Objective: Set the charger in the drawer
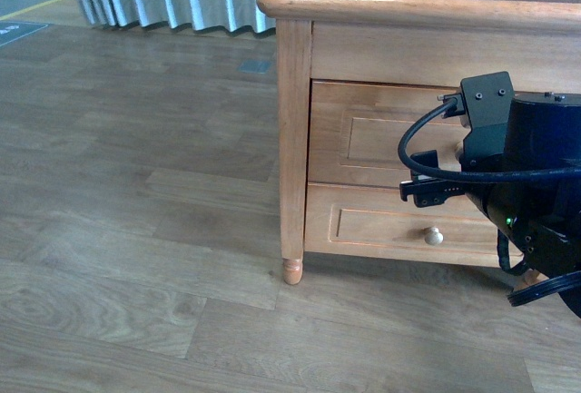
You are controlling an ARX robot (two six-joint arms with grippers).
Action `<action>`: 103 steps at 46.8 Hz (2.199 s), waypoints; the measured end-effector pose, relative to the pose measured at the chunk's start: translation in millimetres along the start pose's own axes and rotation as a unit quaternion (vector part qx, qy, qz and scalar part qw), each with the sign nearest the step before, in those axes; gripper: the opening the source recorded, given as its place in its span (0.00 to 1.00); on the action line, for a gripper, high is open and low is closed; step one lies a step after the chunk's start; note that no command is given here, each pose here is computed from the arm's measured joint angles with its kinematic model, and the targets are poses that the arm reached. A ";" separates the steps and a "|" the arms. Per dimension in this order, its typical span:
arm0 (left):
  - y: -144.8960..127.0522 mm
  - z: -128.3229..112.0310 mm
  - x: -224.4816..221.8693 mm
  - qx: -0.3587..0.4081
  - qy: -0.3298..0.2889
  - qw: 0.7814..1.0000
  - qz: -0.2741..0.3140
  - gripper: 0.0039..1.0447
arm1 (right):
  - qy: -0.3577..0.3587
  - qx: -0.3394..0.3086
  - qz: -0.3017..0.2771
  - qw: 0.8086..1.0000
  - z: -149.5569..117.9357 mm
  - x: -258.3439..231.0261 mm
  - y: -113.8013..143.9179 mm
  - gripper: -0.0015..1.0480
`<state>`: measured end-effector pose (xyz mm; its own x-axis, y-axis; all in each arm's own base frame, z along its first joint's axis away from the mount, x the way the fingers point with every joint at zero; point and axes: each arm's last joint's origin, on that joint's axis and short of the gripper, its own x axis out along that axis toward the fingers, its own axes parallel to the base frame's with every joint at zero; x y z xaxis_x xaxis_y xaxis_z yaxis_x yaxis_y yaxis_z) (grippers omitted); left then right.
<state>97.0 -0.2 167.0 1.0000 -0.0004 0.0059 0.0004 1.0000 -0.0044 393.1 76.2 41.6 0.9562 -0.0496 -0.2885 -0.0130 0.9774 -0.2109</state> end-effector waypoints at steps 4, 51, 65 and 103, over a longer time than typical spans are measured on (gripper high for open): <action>0.0 0.0 0.0 0.000 0.000 1.000 0.000 0.94 | 0.000 0.000 -0.002 1.000 0.0 0.3 -0.9 0.65; 0.0 0.0 0.0 0.000 0.000 1.000 0.000 0.94 | 0.007 0.011 0.007 1.000 -2.2 -2.6 -4.9 0.23; 0.0 0.0 0.0 0.000 0.000 1.000 0.000 0.94 | 0.052 0.030 0.029 0.998 -4.7 -39.9 -14.4 0.22; 0.0 0.0 0.0 0.000 0.000 1.000 0.000 0.94 | 0.098 0.047 0.135 0.985 0.9 -192.6 -57.5 0.52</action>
<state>97.0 -0.2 167.0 1.0000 -0.0004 0.0055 0.0004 1.0000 -0.0044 209.9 29.7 110.2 0.8472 0.1854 -0.4980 -0.2228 0.9747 -0.0163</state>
